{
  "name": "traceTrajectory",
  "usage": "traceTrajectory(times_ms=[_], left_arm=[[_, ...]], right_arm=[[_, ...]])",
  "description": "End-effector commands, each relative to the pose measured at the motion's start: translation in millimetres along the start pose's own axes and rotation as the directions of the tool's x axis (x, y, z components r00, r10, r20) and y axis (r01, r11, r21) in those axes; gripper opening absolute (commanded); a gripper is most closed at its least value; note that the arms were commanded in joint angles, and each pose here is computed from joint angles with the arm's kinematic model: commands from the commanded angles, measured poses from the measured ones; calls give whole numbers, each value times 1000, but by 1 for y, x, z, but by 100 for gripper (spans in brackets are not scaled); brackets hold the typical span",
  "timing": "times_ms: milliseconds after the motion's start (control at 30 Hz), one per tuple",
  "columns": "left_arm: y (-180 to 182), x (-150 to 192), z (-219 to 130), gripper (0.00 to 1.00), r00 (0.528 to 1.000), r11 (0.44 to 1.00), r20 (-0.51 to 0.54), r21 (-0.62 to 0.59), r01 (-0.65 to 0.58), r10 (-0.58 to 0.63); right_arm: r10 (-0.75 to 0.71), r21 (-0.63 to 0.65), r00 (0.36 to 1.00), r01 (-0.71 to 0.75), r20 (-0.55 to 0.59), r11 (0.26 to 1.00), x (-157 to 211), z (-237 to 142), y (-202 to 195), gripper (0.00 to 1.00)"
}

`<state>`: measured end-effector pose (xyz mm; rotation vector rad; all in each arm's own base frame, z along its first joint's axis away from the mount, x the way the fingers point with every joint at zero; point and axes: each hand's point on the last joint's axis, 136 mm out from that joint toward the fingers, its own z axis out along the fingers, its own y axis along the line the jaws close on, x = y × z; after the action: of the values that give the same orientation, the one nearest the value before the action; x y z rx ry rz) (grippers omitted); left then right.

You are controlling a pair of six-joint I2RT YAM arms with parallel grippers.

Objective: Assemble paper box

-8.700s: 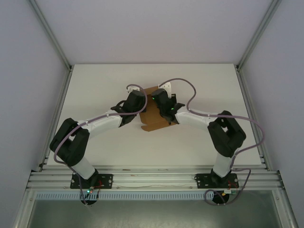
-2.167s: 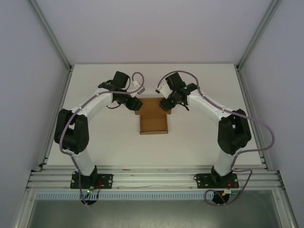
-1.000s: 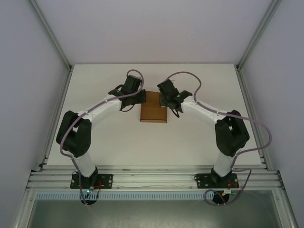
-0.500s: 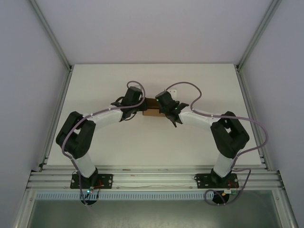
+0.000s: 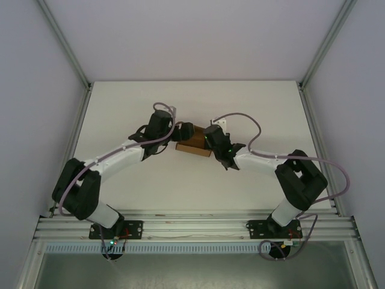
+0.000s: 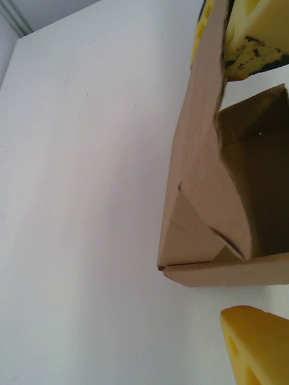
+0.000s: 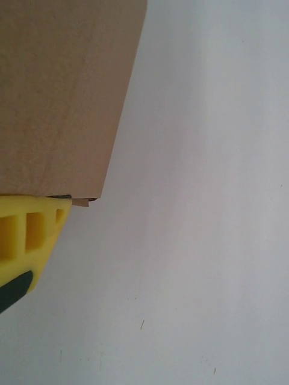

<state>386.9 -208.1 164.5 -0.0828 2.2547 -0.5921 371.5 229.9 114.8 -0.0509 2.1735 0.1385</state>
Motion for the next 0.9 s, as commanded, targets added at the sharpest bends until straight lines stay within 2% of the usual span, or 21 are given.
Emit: traceTrajectory(times_ms=[0,133,267,367,633,733,867], left_arm=[[19,-1,-21,100,1000,993,-1,-116,0,0],[36,-18,-39,100,998,979,35,-193,66,-61],[42,-37,-48,100,989,977,63,-161,139,-130],[54,-43,-42,100,985,969,60,-175,172,-164],[51,-13,12,99,963,972,-149,-101,212,-226],[48,5,22,94,947,968,-199,-56,244,-250],[57,31,27,87,931,963,-244,-64,263,-271]], right_arm=[[-43,-3,998,43,47,999,-6,-4,1,4],[-79,9,996,79,44,997,1,-2,3,4],[-133,6,990,133,43,991,4,-1,10,5],[-158,-7,986,159,47,987,8,0,16,5],[-282,26,958,281,45,959,24,-1,26,10],[-293,42,955,291,45,956,28,-2,28,12],[-305,32,951,304,43,952,33,-7,32,19]])
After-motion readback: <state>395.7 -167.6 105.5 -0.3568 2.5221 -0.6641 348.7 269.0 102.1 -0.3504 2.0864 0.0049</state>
